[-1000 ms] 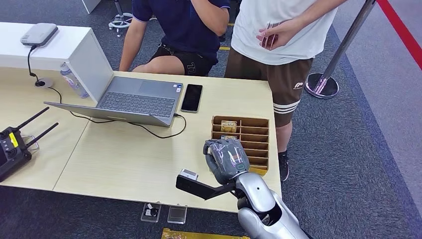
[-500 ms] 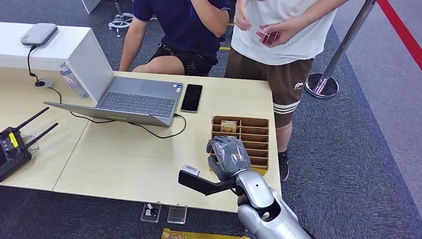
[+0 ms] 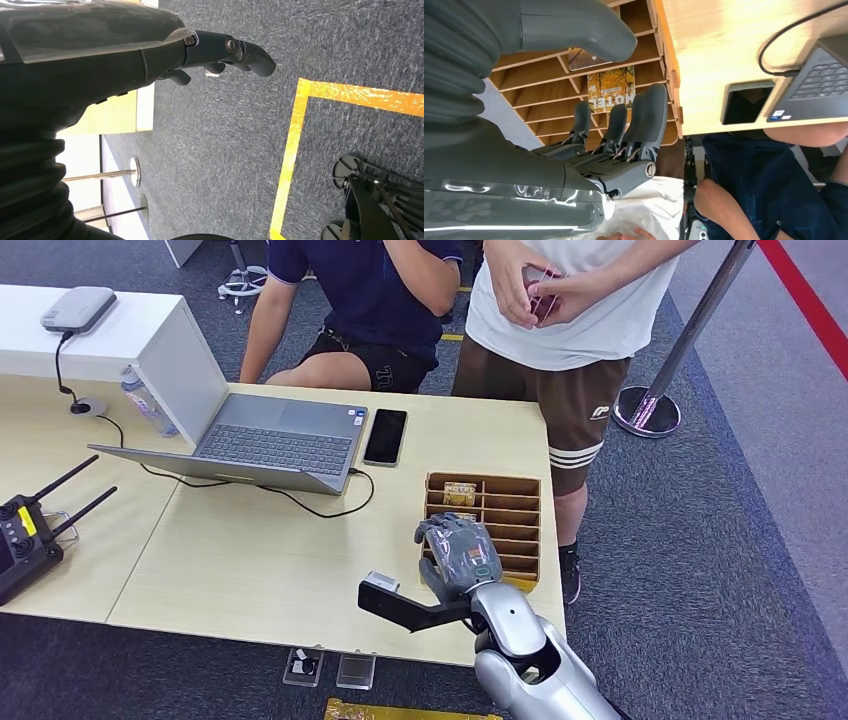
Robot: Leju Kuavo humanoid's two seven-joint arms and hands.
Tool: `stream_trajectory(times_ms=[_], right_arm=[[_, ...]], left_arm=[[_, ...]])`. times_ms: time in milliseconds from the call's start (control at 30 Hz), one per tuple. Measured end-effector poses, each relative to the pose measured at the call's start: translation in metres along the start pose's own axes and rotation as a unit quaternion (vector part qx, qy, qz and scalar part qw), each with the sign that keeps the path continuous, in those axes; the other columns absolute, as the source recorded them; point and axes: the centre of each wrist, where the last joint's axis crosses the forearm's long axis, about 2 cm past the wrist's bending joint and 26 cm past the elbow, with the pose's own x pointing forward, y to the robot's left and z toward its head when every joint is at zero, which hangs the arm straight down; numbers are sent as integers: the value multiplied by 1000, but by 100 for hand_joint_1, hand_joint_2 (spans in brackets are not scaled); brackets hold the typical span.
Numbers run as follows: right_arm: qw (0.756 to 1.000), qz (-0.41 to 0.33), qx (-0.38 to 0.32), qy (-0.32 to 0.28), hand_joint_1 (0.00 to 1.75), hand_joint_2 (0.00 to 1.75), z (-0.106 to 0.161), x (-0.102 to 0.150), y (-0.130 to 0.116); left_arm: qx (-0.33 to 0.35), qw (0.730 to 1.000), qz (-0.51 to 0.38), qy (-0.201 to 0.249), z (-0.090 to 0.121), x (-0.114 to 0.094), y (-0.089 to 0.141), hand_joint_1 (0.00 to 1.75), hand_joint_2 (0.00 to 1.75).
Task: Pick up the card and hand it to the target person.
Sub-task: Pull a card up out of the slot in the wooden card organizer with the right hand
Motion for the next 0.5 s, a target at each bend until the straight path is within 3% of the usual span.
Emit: stream_trajectory(times_ms=[500], right_arm=[[999, 6, 5, 36, 93, 175, -3, -14, 3]], left_arm=[[0, 1000, -12, -8, 0, 0, 1, 0, 175]])
